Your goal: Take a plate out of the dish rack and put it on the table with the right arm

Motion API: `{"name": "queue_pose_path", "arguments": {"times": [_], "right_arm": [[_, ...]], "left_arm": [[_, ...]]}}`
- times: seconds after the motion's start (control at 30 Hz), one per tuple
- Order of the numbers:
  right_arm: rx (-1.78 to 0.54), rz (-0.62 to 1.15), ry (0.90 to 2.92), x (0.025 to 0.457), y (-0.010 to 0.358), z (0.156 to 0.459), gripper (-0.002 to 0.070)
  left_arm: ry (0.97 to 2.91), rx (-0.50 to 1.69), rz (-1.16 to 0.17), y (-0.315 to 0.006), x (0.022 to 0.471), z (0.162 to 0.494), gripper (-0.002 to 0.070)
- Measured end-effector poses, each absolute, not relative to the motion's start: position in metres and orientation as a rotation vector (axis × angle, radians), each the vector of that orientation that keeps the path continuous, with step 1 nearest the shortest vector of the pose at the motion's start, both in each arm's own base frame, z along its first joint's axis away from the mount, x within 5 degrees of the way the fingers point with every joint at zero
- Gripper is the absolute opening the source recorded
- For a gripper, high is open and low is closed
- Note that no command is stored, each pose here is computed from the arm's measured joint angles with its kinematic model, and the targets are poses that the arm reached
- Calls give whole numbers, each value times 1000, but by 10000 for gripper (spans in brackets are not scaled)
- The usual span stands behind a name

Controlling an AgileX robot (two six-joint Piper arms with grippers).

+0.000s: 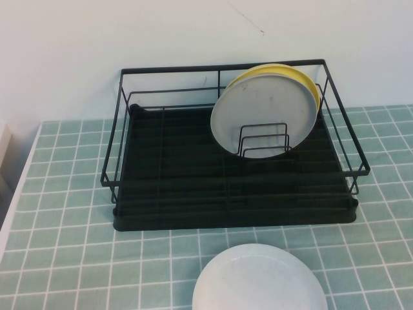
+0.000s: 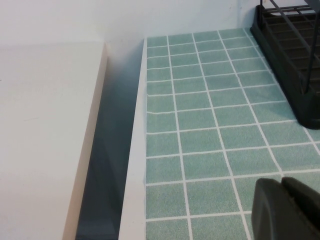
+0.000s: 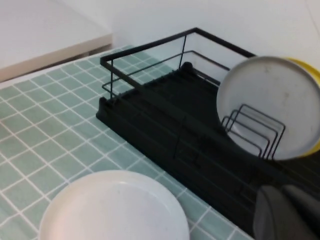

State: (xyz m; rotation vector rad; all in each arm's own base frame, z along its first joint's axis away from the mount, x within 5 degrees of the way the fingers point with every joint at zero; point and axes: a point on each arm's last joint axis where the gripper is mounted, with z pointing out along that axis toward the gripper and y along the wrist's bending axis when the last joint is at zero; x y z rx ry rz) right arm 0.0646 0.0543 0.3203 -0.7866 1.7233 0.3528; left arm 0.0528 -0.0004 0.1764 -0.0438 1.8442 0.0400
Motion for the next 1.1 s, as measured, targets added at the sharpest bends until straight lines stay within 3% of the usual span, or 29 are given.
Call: {"name": "queue_pose_path", "arguments": {"times": [0.37,0.67,0.97,1.1], "right_arm": [[-594,181,1701,84,41,271,1],[-344,-70,1542,74,13,230,0],[-101,-205,1627,59,-4,194,0],[-52,-214,1782,55,-7,179,0]], "left_arm": [[1844,-44,40,0,53,176,-3],[1844,-44,40,0,53,176,-3],[1844,-44,40,0,53,176,-3],[1846,-44,40,0,53,176,-3]]}}
